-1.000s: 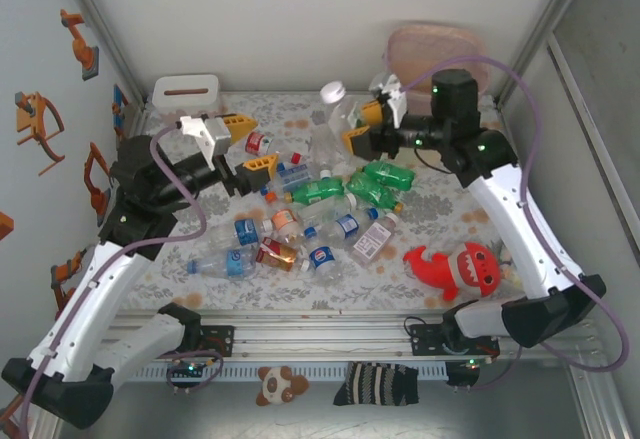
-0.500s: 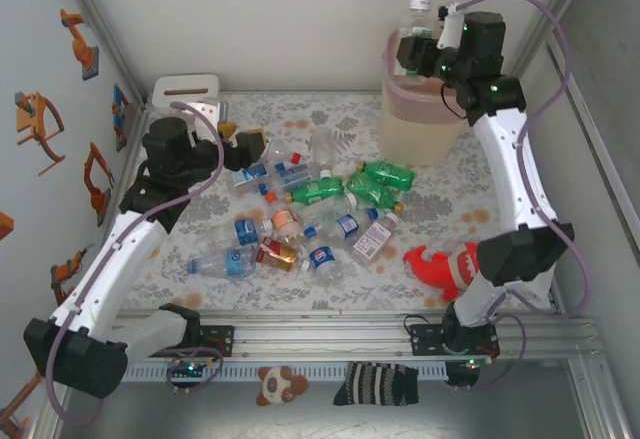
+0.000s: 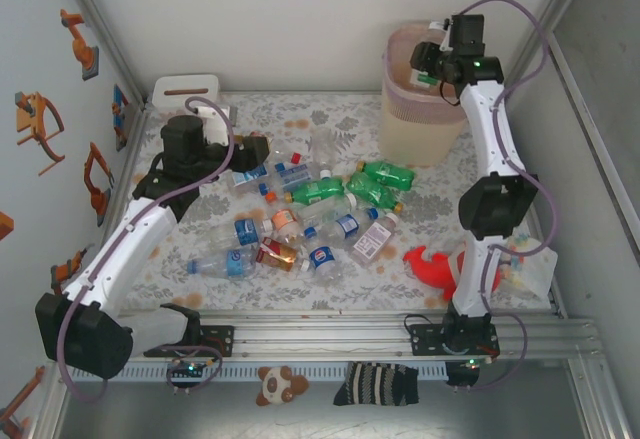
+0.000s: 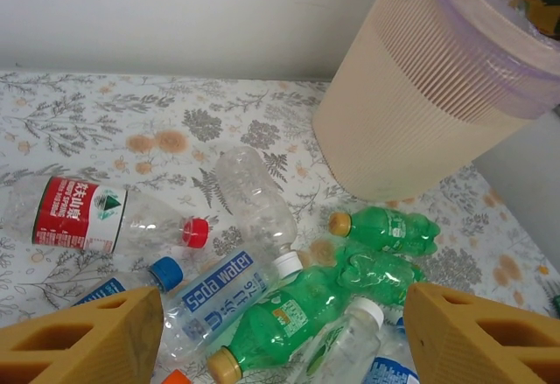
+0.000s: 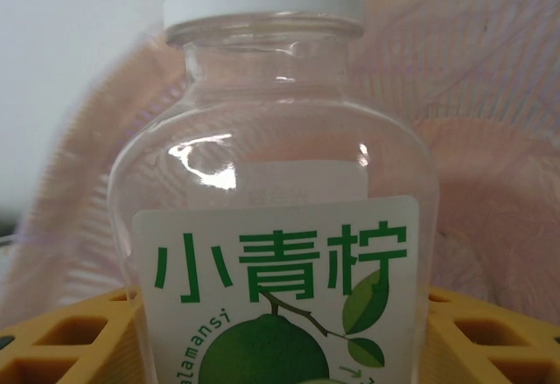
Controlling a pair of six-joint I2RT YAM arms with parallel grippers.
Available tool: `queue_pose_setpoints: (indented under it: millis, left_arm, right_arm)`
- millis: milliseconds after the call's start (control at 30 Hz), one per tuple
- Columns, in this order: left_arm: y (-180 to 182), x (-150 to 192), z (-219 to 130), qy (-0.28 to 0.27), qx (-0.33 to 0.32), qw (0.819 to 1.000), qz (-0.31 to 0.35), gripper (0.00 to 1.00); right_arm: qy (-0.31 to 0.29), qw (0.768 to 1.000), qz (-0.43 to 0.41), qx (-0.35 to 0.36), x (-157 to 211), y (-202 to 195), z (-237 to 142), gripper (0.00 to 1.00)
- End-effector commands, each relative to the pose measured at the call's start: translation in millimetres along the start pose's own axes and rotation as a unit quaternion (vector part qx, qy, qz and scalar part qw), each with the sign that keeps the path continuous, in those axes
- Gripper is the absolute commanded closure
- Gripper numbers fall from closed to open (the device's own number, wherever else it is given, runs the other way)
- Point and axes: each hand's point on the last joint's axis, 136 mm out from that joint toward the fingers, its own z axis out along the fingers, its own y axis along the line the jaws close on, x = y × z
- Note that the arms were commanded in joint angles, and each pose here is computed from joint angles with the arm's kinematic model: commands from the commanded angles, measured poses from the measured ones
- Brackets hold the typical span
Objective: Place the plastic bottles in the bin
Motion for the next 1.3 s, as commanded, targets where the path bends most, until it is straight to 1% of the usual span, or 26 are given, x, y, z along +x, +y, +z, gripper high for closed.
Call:
queue_pose_setpoints:
  millis: [0,333,633,800,900,1100,1167,1267]
  left_arm:
    - [0.2,-5.8,-1.3,-0.004,0.002,1.0,-0.003,0.28]
    - [13.0,6.4,5.8,0.011,-0.014,1.0,-0.007,0.28]
    - [19.4,10.8,9.6,0.018,-0.021,1.0,-0.01,0.28]
    - [21.0,12.9,11.0,0.023,-0.022,0.999,-0.013,0.29]
    - [22.0,12.3,10.3,0.022,-0.023,0.999,-0.013,0.28]
    - [22.8,10.3,9.5,0.02,-0.024,0.999,-0.013,0.28]
    - [23.3,10.0,9.7,0.02,-0.024,0.999,-0.014,0.28]
    - [25.0,10.2,9.5,0.02,-0.027,0.999,-0.015,0.28]
  right_arm:
    - [0.007,0.999,-0.008,0.035,1.7,-14.2,6.8,0.52]
    - [0.085,0.992,-0.041,0.078,49.3,-46.7,58.5,0.52]
    - [0.149,0.983,-0.05,0.096,93.6,-71.8,92.6,0.52]
    - [0.169,0.98,-0.045,0.098,108.4,-80.3,103.5,0.51]
    - [0.167,0.981,-0.042,0.094,105.6,-77.7,100.6,0.46]
    - [0.13,0.986,-0.044,0.092,75.7,-68.4,79.0,0.31]
    - [0.117,0.988,-0.045,0.089,64.5,-64.3,69.9,0.28]
    - [0.094,0.991,-0.046,0.084,46.9,-56.6,54.0,0.27]
